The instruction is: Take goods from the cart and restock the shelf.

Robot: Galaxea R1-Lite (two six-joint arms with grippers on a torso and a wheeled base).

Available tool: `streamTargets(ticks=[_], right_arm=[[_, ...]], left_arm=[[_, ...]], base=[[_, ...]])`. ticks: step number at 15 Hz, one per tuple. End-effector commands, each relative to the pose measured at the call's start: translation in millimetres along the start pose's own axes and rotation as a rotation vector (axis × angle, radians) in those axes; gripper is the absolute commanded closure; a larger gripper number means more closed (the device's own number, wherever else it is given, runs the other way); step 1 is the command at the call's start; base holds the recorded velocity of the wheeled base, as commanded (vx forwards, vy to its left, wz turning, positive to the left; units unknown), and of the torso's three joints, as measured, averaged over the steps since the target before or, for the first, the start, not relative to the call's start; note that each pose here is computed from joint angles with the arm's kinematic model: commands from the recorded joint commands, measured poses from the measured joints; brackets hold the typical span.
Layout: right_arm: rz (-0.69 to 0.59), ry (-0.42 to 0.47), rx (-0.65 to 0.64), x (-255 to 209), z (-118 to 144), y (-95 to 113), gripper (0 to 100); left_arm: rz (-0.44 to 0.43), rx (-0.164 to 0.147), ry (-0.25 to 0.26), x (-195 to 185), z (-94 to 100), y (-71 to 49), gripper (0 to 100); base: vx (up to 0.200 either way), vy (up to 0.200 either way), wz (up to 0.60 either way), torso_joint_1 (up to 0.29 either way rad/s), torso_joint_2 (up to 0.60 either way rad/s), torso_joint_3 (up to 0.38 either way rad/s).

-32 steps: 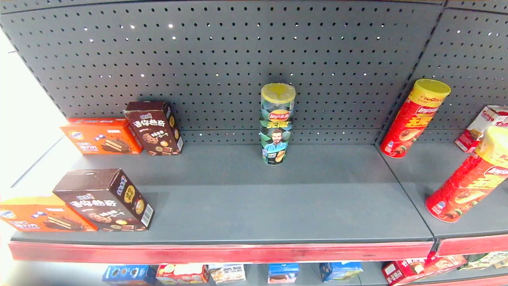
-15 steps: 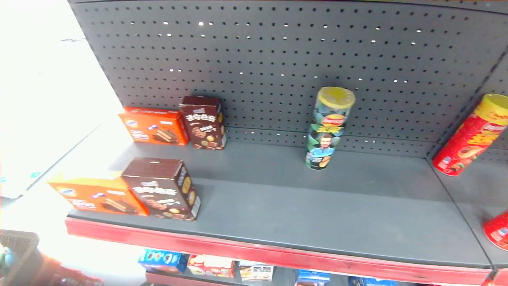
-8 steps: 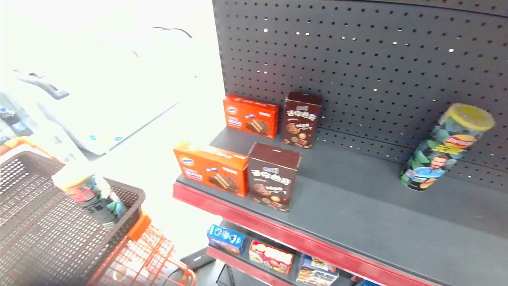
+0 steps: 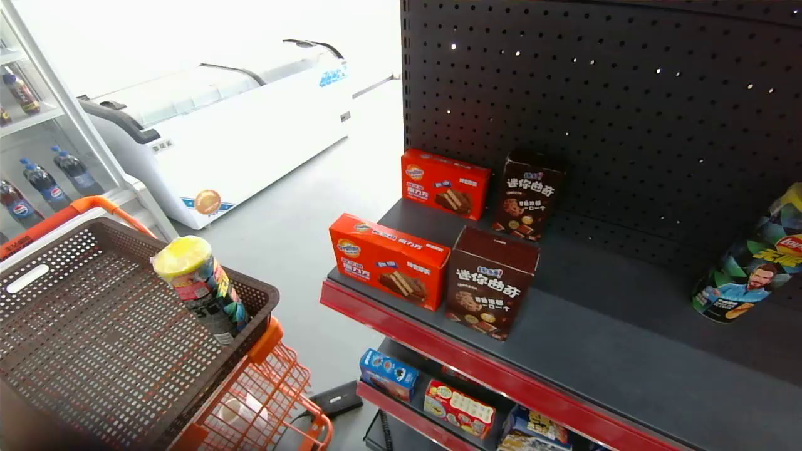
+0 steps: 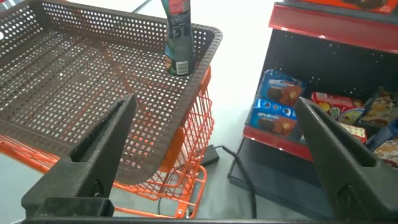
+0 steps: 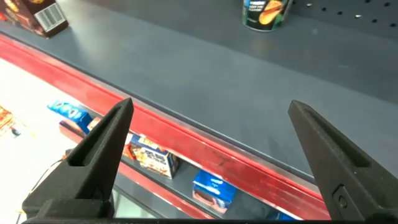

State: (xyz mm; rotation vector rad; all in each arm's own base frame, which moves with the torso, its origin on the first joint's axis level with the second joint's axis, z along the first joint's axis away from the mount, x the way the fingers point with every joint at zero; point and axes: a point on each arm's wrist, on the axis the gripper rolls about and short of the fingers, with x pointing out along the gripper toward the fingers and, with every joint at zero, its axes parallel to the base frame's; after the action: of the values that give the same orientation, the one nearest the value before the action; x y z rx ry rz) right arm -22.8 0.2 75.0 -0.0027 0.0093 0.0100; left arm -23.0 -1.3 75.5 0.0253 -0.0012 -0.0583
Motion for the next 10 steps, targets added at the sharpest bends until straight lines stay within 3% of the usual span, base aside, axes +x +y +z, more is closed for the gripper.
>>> streamTargets(ticks=[1,3,4,5,6,8,9,10], right_arm=[[0.001,0.001,0.0,0.1,0.0,0.0,0],[0.001,0.001,0.0,0.1,0.0,0.0,0],[0.001,0.001,0.0,0.1,0.0,0.0,0],[0.001,0.001,0.0,0.1,0.0,0.0,0],[0.001,0.001,0.0,0.1,0.0,0.0,0],[0.001,0.001,0.0,0.1,0.0,0.0,0],[0.001,0.001,0.0,0.1,0.0,0.0,0],[0.001,0.001,0.0,0.1,0.0,0.0,0]], left_arm=[[-0.002,0.002,0.0,0.0,0.2,0.0,0],[0.003,0.004,0.002,0.0,0.1,0.1,0],[0.055,0.031,0.004,-0.2,2.9,1.1,0],[0.102,0.063,0.045,2.6,10.0,2.2,0],[0.162,0.075,0.109,8.4,20.8,4.1,0],[0.217,0.057,0.231,30.3,50.4,8.0,0],[0.214,0.033,0.286,50.0,71.2,9.8,0],[0.18,0.029,0.333,72.4,88.0,10.3,0]], base=[[0.0,0.0,0.0,0.0,0.0,0.0],[0.0,0.0,0.0,0.0,0.0,0.0],[0.0,0.0,0.0,0.0,0.0,0.0],[0.0,0.0,0.0,0.0,0.0,0.0],[0.0,0.0,0.0,0.0,0.0,0.0],[0.0,0.0,0.0,0.0,0.0,0.0],[0.0,0.0,0.0,0.0,0.0,0.0],[0.0,0.0,0.0,0.0,0.0,0.0]])
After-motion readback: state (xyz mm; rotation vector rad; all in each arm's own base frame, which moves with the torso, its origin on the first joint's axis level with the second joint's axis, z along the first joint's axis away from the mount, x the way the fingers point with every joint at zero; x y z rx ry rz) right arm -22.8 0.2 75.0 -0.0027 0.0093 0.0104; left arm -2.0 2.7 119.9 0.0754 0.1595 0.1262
